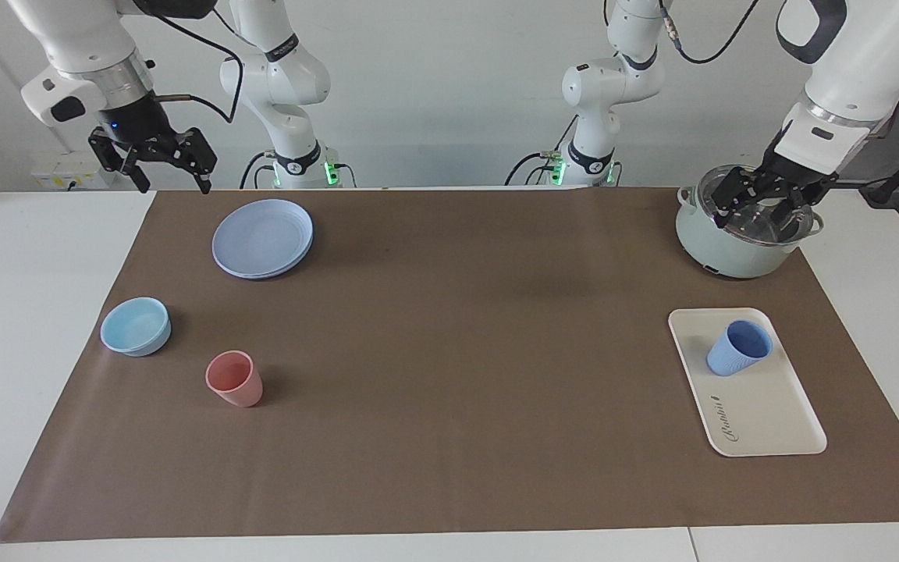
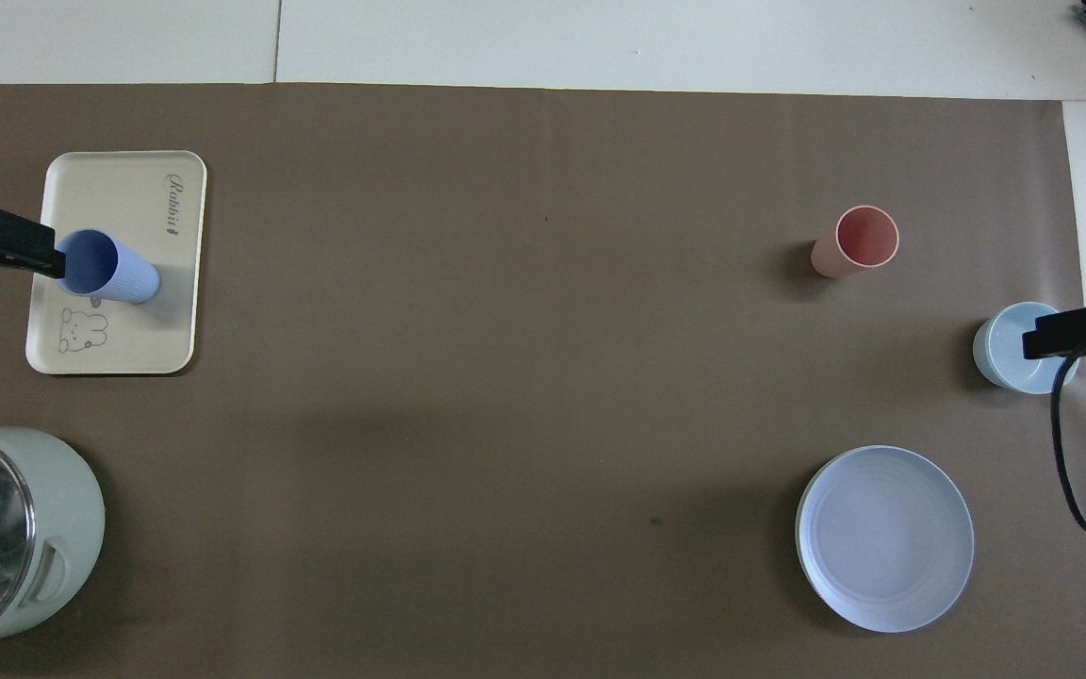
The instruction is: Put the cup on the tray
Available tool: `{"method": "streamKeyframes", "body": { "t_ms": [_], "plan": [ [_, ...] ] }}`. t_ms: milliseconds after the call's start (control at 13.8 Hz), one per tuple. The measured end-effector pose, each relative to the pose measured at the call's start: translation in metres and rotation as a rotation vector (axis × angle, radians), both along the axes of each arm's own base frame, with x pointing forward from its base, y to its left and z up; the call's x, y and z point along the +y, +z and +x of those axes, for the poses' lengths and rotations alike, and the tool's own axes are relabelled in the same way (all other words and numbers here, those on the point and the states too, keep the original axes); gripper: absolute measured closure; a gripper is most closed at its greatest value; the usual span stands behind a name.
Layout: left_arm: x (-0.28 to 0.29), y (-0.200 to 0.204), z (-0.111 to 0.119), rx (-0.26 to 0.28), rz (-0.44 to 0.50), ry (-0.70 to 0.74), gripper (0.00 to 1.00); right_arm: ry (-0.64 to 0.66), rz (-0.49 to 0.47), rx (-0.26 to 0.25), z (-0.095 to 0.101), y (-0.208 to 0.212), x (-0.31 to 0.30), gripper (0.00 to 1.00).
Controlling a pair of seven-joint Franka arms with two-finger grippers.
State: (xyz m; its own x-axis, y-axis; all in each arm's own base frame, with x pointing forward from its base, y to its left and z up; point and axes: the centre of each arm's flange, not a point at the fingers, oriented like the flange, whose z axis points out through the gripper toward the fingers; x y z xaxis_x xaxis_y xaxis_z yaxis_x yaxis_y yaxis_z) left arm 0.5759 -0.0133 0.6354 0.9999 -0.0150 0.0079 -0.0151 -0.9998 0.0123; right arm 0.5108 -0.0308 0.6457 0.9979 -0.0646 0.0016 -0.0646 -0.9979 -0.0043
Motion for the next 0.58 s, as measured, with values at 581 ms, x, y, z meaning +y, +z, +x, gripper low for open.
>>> {"method": "streamKeyframes", "body": {
  "t_ms": [581],
  "plan": [
    [-0.0001,0.0014,-0.0028,0.006,0.001,-0.006,0.00,0.000,0.018,0.034,0.0003,-0.0069,-0.0036,0.00]
  ]
}}
